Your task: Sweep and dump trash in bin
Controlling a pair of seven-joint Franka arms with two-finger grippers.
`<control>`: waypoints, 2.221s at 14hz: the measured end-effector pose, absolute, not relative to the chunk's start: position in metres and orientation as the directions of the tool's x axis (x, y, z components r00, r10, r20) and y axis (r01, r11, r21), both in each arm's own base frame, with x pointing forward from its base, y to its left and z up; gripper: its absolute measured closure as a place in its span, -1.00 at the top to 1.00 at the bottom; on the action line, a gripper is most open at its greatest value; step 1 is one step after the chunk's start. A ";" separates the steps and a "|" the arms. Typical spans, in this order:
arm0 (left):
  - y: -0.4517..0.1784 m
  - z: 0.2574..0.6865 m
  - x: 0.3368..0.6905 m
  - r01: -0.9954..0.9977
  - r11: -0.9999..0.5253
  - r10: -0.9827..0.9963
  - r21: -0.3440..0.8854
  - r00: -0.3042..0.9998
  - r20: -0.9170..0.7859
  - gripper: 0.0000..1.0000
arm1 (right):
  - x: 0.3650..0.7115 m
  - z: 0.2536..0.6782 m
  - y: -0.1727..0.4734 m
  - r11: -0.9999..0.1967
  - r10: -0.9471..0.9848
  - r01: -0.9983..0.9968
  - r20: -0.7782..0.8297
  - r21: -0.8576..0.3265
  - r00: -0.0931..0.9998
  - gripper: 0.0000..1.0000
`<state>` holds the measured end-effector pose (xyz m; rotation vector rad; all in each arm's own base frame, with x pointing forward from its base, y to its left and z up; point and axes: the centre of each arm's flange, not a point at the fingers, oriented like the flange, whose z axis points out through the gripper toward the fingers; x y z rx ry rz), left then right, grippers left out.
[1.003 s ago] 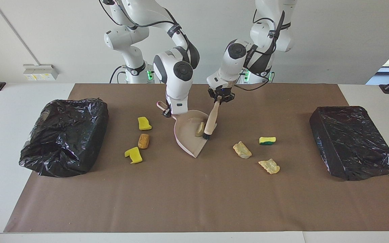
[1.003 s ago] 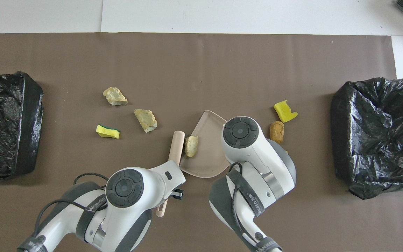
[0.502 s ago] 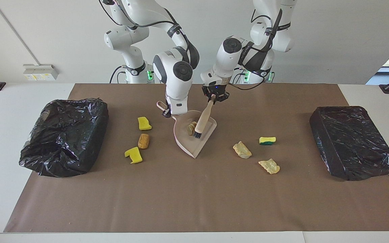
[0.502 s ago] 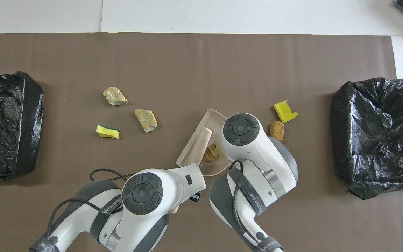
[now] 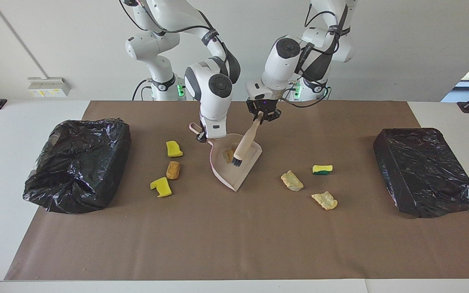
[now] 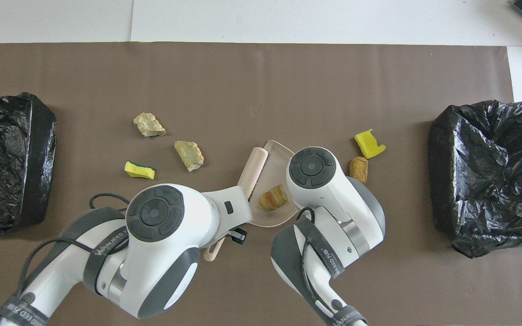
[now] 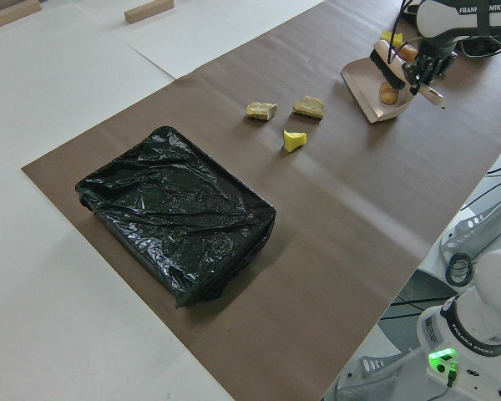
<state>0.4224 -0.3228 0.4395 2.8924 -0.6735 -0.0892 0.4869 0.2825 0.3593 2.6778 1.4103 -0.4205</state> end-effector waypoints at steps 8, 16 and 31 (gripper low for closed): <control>-0.147 0.440 0.514 -0.212 -0.977 -0.213 0.020 0.973 -0.091 -0.49 | 0.488 0.360 0.283 -0.570 0.798 0.820 -0.271 -0.048 0.539 -0.37; -0.084 0.389 0.558 -0.128 -0.991 -0.123 -0.031 0.984 -0.127 -0.49 | 0.489 0.360 0.284 -0.569 0.799 0.821 -0.264 -0.045 0.540 -0.37; -0.263 0.362 0.466 -0.590 -0.802 -0.597 0.094 0.787 -0.155 -0.49 | 0.488 0.359 0.283 -0.561 0.803 0.827 -0.274 -0.046 0.529 -0.37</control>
